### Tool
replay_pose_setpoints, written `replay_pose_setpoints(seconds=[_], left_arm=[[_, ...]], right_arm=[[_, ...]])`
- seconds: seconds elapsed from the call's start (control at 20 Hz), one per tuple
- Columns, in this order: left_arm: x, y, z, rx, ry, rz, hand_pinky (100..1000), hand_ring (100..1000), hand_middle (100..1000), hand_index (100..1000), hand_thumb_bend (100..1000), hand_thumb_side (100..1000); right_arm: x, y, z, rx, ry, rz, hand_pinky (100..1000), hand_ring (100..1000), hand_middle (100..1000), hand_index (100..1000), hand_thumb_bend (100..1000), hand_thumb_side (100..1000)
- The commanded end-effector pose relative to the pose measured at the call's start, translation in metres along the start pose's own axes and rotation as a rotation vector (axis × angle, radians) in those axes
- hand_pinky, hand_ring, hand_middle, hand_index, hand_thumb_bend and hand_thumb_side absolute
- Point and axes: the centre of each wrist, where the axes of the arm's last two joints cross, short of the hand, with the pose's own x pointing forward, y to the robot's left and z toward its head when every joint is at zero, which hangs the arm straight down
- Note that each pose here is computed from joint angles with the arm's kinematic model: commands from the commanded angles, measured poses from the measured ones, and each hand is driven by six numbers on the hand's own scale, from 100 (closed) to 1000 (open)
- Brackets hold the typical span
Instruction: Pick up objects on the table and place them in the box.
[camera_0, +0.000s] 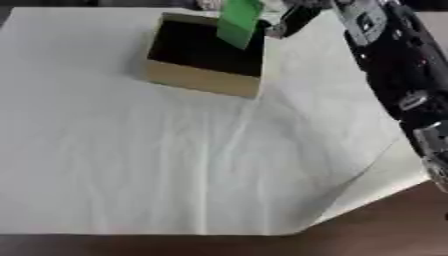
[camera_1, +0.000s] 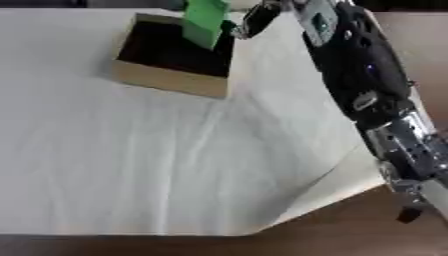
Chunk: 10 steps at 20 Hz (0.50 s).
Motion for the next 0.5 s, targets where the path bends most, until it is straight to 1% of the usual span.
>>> replay_pose_setpoints(seconds=[0.05,0.1,0.2,0.25,0.5], left_arm=[[0.007,0.002,-0.007,-0.008,-0.039,0.003,822,719,737,928,100,910],[0.007,0.002,-0.007,-0.01,-0.042,0.005,822,719,737,928,100,910],[0.007,0.001,-0.008,-0.013,-0.046,0.009,822,719,737,928,100,910],[0.007,0.001,-0.008,-0.014,-0.046,0.01,822,718,737,928,100,910],[0.007,0.001,-0.008,-0.014,-0.043,0.012,823,718,737,928,100,911]], right_arm=[[0.001,-0.006,-0.005,-0.025,0.012,0.051,980,966,938,732,100,100],[0.002,-0.002,-0.008,-0.023,0.015,0.054,980,966,940,749,100,100],[0.002,0.005,-0.012,-0.018,0.031,0.057,983,971,951,865,100,100],[0.002,0.008,-0.013,-0.017,0.043,0.057,984,972,954,898,100,100],[-0.004,0.022,-0.014,-0.03,0.137,0.046,982,976,963,986,101,100]])
